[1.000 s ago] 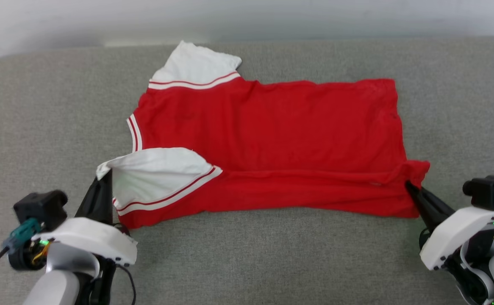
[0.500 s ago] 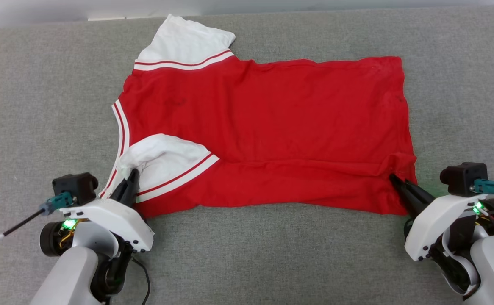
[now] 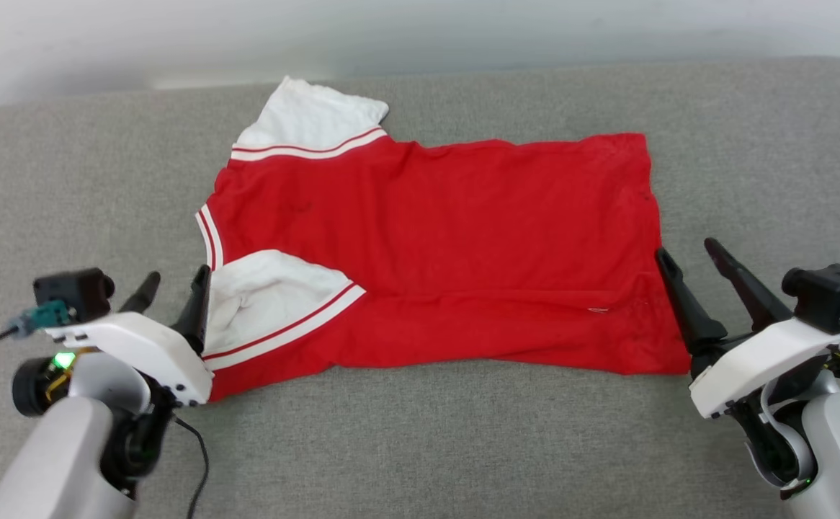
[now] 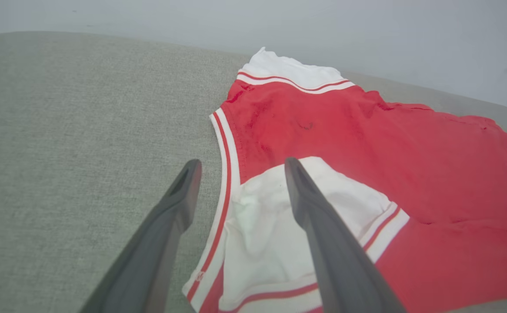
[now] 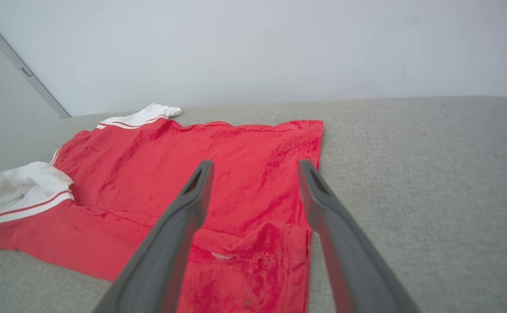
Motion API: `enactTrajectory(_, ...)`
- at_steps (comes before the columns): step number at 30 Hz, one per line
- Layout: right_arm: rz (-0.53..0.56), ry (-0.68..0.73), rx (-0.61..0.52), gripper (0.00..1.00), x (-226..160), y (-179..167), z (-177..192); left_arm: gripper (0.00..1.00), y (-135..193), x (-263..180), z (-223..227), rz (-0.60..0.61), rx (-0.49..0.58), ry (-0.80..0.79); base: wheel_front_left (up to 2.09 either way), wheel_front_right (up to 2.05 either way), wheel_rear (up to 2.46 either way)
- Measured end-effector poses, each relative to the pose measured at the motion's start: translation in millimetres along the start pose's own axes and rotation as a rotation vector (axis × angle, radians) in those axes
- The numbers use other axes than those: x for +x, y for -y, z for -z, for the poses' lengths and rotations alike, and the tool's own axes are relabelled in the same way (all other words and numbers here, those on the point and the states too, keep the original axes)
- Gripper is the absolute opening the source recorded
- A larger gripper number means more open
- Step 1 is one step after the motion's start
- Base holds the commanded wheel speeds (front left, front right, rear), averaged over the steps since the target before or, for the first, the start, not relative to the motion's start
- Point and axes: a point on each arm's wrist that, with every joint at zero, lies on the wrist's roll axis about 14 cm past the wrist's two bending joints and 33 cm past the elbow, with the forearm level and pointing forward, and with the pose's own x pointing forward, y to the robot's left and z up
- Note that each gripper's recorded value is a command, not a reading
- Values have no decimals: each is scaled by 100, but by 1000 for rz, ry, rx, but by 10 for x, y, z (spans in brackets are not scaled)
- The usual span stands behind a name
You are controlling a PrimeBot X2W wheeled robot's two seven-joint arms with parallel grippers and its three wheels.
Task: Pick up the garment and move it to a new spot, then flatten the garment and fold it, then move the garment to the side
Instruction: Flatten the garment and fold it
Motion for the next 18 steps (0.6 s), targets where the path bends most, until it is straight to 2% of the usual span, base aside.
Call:
enactTrajectory(4,20,76,-15,100,-111,12,-237,100,21,-59,-312,28,56,20,0,0,0)
enactTrajectory(8,29,110,-13,100,-226,-12,-364,100,69,-149,-460,67,126,-53,0,0,0)
enactTrajectory(9,42,115,-7,100,-304,-2,-382,100,97,-197,-385,91,158,-167,0,0,0)
enactTrajectory(18,88,89,48,100,-392,81,-223,100,-58,-379,362,43,104,-523,0,0,0)
